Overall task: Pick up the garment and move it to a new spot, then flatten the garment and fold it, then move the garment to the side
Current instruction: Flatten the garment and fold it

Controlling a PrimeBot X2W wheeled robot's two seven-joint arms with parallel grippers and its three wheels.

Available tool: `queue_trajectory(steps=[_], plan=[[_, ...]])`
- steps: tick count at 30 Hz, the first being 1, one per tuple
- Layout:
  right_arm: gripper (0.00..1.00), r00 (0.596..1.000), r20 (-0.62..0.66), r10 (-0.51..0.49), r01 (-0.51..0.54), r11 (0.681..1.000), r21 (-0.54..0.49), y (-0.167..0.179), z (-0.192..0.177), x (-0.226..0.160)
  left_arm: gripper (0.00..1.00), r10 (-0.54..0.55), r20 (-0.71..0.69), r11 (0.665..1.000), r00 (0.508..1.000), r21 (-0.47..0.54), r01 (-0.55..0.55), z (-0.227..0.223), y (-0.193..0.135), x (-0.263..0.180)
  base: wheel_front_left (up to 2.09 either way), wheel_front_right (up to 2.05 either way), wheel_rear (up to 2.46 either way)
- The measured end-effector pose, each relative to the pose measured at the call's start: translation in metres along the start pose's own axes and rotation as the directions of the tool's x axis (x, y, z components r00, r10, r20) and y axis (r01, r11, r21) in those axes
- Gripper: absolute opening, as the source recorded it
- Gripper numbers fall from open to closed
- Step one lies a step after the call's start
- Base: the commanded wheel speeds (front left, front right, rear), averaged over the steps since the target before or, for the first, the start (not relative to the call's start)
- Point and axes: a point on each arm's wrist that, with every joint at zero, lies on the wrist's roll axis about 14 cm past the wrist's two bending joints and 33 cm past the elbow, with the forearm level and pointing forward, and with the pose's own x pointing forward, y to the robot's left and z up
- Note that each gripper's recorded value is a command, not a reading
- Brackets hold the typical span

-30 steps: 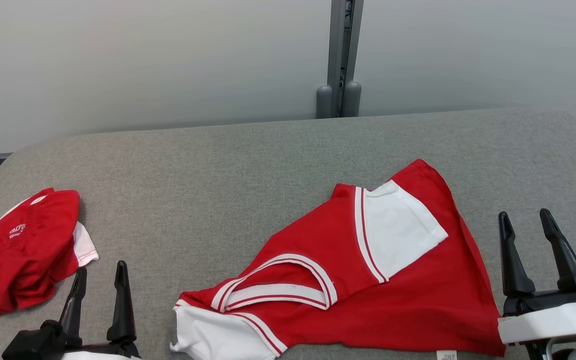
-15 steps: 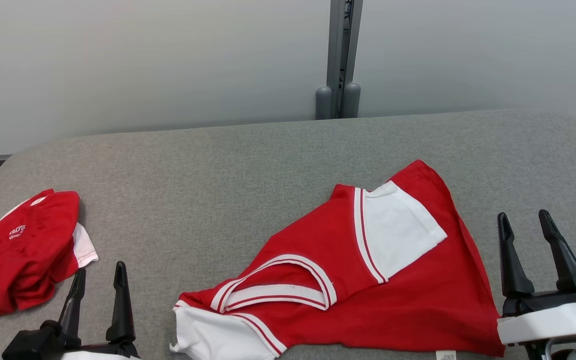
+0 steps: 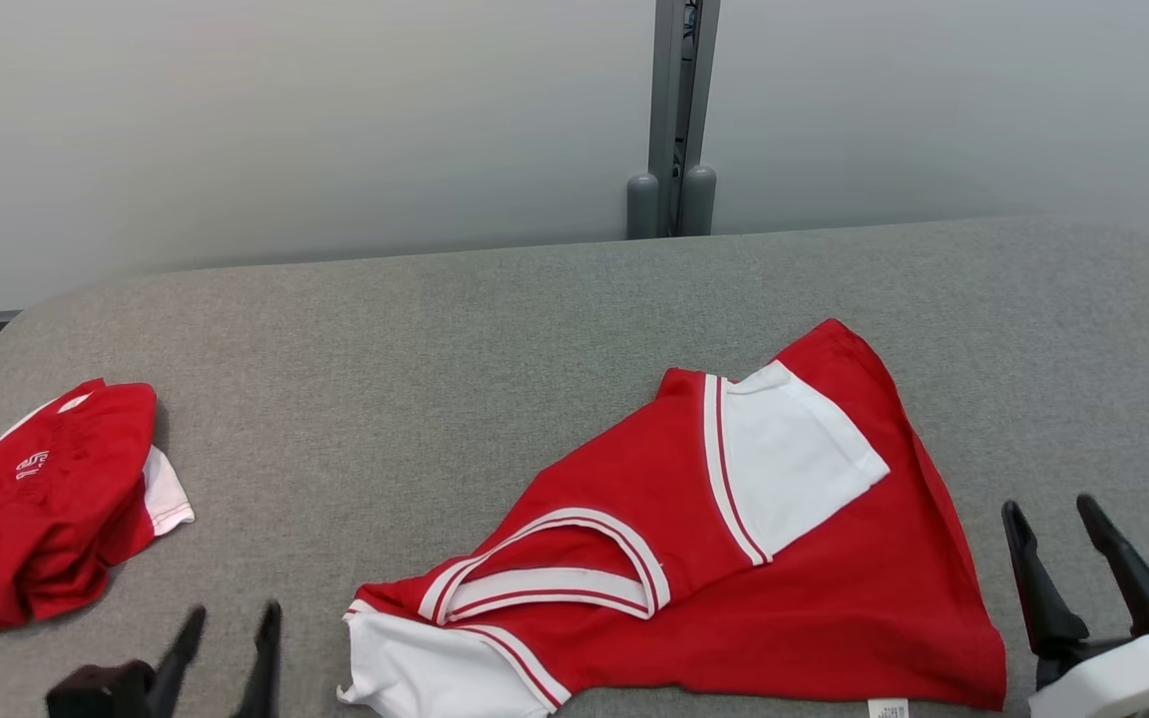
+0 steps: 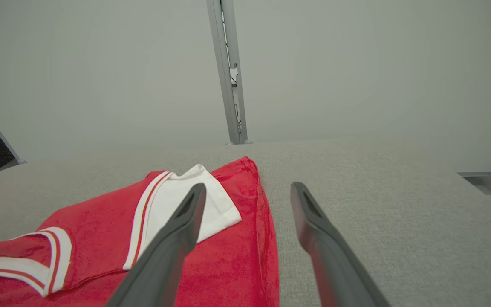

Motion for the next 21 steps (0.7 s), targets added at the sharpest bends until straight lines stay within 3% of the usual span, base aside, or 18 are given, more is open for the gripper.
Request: queue_trajectory(steps=[1,4,10,16,21], plan=[[1.00,0.996,-0.093,0.009,-0.007,1.000,0.018,-0.004,-0.017,-0.005,1.00,-0.011,-0.129,1.000,0.992,0.012,0.013,-0.023,0.002,-0.008,0.00,0.00,0.00],[1.00,0.973,-0.232,0.016,-0.002,0.998,0.058,-0.010,-0.042,-0.016,1.00,-0.023,-0.277,0.999,0.961,0.015,0.028,-0.046,0.005,-0.020,0.00,0.00,0.00],[1.00,0.860,-0.507,0.059,0.016,0.990,0.142,-0.006,-0.097,-0.045,1.00,-0.041,-0.445,0.998,0.894,0.017,0.054,-0.069,0.005,-0.034,0.00,0.00,0.00],[1.00,0.775,-0.624,0.098,0.032,0.981,0.193,0.001,-0.121,-0.060,1.00,-0.079,-0.543,0.995,0.836,0.005,0.097,-0.086,-0.005,-0.039,0.00,0.00,0.00],[1.00,0.751,-0.650,0.113,0.031,0.978,0.205,0.005,-0.128,-0.061,1.00,-0.108,-0.618,0.990,0.779,0.001,0.138,-0.100,-0.011,-0.040,0.00,0.00,0.00]])
